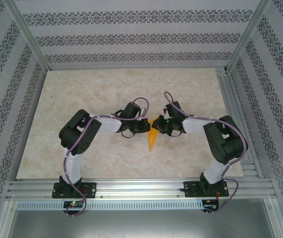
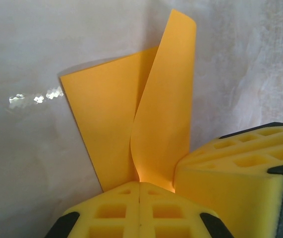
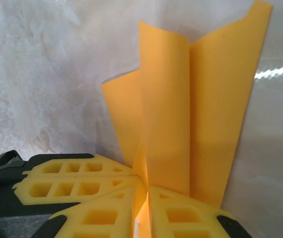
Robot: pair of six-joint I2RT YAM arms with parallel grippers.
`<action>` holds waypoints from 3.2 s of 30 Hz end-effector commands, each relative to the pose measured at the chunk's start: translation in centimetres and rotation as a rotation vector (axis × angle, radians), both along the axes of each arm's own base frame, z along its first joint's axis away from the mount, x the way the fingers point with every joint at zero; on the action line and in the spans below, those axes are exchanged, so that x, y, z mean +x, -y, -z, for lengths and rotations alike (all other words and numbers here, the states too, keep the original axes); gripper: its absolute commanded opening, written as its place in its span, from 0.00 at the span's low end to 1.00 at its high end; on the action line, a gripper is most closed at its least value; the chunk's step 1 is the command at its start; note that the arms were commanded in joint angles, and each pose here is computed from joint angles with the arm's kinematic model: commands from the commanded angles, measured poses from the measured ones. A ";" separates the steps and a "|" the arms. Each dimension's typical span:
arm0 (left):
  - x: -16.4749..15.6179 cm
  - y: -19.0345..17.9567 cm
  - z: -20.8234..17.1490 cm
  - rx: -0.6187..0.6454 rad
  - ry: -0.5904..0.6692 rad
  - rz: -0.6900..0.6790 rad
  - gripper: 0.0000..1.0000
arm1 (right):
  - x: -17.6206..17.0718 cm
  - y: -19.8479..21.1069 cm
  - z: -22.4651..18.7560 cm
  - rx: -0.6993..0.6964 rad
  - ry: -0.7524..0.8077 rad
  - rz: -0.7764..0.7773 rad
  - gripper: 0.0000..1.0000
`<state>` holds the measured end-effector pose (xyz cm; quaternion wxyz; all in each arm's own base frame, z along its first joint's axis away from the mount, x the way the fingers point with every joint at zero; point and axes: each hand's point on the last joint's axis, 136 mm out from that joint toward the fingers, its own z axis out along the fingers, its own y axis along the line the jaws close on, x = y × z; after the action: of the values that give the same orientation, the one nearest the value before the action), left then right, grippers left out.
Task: Fold a paper plane with a square sheet of paper (fold left side to right side)
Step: Fold the wing for the fifth time at the center of the table.
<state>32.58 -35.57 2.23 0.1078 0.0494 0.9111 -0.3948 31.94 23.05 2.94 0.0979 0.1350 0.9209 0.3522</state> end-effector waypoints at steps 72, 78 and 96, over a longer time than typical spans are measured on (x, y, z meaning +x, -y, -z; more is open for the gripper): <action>-3.9 -1.5 -9.0 -0.020 0.161 0.036 0.14 | -2.5 2.8 5.0 -0.164 -0.146 0.022 0.09; -7.9 2.3 -9.4 -0.124 0.127 0.081 0.13 | -2.5 2.8 4.9 -0.164 -0.141 0.019 0.09; -8.8 3.3 -2.7 0.003 0.038 0.122 0.11 | -2.7 2.7 5.0 -0.166 -0.141 0.011 0.09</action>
<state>23.42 -38.15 4.58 0.0883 0.1070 0.9100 -0.3906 31.19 21.86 1.09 0.0746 0.1482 0.9316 0.3235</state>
